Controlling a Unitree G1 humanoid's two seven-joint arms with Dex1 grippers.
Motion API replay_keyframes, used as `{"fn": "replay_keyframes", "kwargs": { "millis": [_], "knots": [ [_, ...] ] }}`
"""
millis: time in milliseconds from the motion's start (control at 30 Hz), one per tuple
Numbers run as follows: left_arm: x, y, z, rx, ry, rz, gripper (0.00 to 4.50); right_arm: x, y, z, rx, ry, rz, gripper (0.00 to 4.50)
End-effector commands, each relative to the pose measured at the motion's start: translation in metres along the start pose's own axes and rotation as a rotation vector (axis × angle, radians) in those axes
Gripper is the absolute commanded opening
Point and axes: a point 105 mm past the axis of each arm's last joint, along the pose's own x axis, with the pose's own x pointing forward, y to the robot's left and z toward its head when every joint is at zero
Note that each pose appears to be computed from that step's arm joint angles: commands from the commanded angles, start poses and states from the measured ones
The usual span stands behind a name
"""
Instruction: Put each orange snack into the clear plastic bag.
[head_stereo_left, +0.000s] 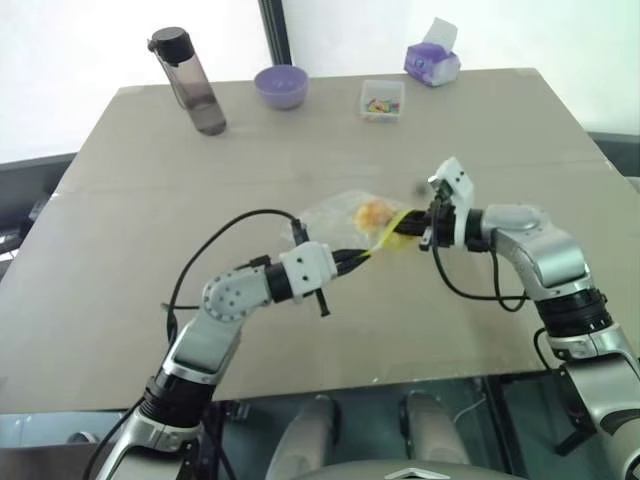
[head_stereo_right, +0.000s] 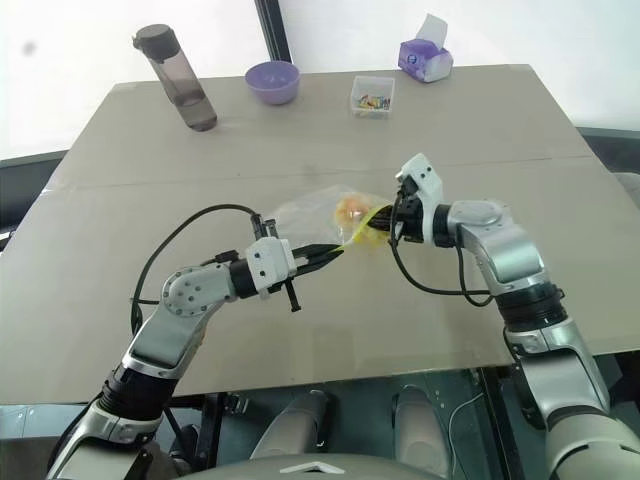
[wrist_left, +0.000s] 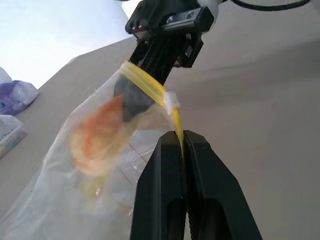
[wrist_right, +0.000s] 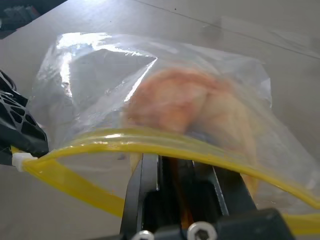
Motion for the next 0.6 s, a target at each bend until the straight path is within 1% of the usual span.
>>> {"fn": "replay_keyframes", "kwargs": {
  "millis": [33, 167, 200, 300, 333, 367, 400, 467, 600],
  "knots": [
    [0.004, 0.000, 0.011, 0.027, -0.049, -0.007, 0.00, 0.002, -0.009, 0.013, 0.017, -0.023, -0.038, 0.01],
    [0.006, -0.001, 0.011, 0.025, -0.054, -0.008, 0.00, 0.009, -0.009, 0.030, 0.112, -0.097, -0.032, 0.01],
    [0.006, -0.001, 0.011, 0.025, -0.054, -0.008, 0.00, 0.009, -0.007, 0.032, 0.115, -0.106, -0.027, 0.87],
    [0.005, 0.001, 0.010, 0.025, -0.050, 0.007, 0.00, 0.008, 0.000, 0.034, 0.118, -0.120, 0.003, 2.04],
    [0.005, 0.003, 0.009, 0.024, -0.047, 0.022, 0.00, 0.004, 0.002, 0.034, 0.126, -0.123, 0.016, 2.32],
    [0.004, 0.005, 0.009, 0.019, -0.047, 0.038, 0.00, 0.000, 0.004, 0.033, 0.131, -0.124, 0.028, 2.88],
    [0.003, 0.007, 0.008, 0.013, -0.047, 0.059, 0.00, -0.005, 0.006, 0.032, 0.130, -0.124, 0.046, 3.24],
    [0.002, 0.010, 0.008, 0.003, -0.049, 0.083, 0.00, -0.013, 0.010, 0.030, 0.124, -0.120, 0.070, 3.24],
    [-0.002, 0.016, 0.008, -0.032, -0.055, 0.136, 0.00, -0.040, 0.009, 0.017, 0.086, -0.071, 0.094, 3.24]
  ]
}}
